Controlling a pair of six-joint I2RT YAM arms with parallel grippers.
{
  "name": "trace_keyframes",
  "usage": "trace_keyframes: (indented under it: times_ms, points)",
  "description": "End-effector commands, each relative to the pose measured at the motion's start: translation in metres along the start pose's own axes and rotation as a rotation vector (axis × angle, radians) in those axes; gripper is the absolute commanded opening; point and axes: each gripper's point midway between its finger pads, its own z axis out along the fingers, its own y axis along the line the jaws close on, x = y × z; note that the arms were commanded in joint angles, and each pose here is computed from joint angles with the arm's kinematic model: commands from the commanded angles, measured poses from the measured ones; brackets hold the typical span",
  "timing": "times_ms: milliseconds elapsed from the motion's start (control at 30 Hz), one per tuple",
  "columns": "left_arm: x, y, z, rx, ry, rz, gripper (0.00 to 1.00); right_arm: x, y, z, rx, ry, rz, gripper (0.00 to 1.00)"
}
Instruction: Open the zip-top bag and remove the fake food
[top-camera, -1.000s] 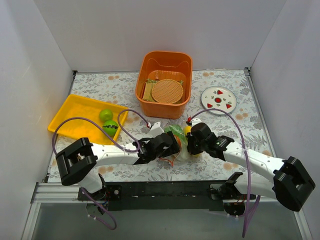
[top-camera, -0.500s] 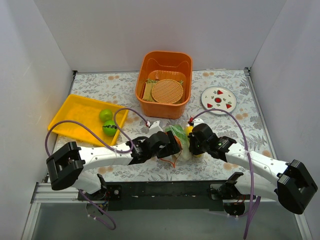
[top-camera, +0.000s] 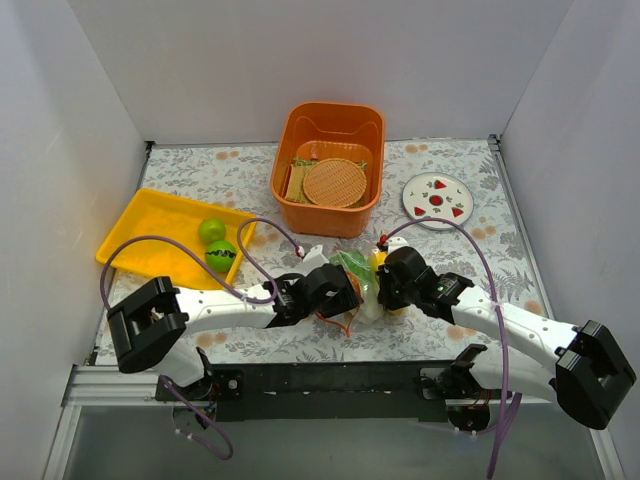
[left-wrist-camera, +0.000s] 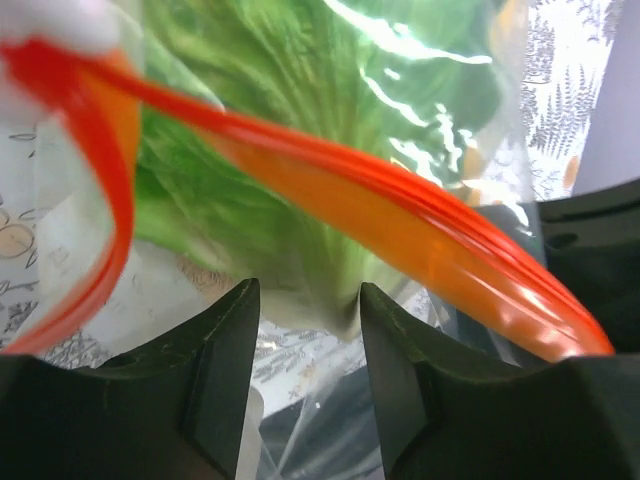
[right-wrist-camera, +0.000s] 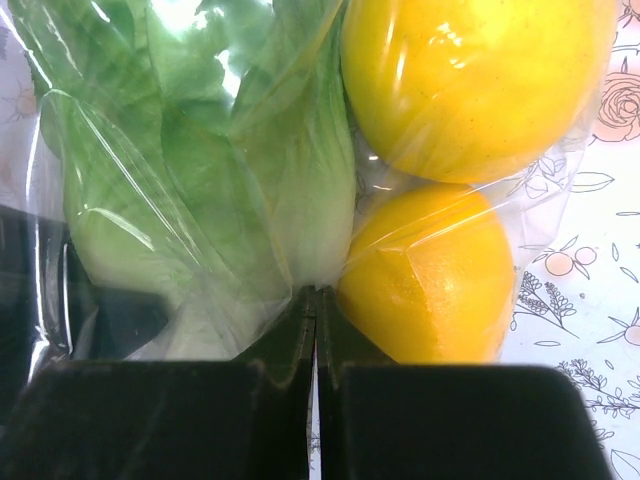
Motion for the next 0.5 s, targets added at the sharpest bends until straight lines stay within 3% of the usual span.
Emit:
trace_keyframes:
  times_ms: [0,233,467]
  points:
    - [-0.005,-0.018,0.006,0.018,-0.013,-0.005,0.41,-0.006,0.008,-0.007,-0.030,-0.011,0.009,0.01]
    - [-0.015,-0.017,0.009,-0.017,-0.055,0.002,0.16,-0.009,0.003,-0.008,0.000,-0.022,0.010,0.01]
    - [-0.034,-0.018,-0.014,-0.022,-0.123,0.005,0.07,-0.017,-0.026,-0.015,0.132,-0.081,0.036,0.01]
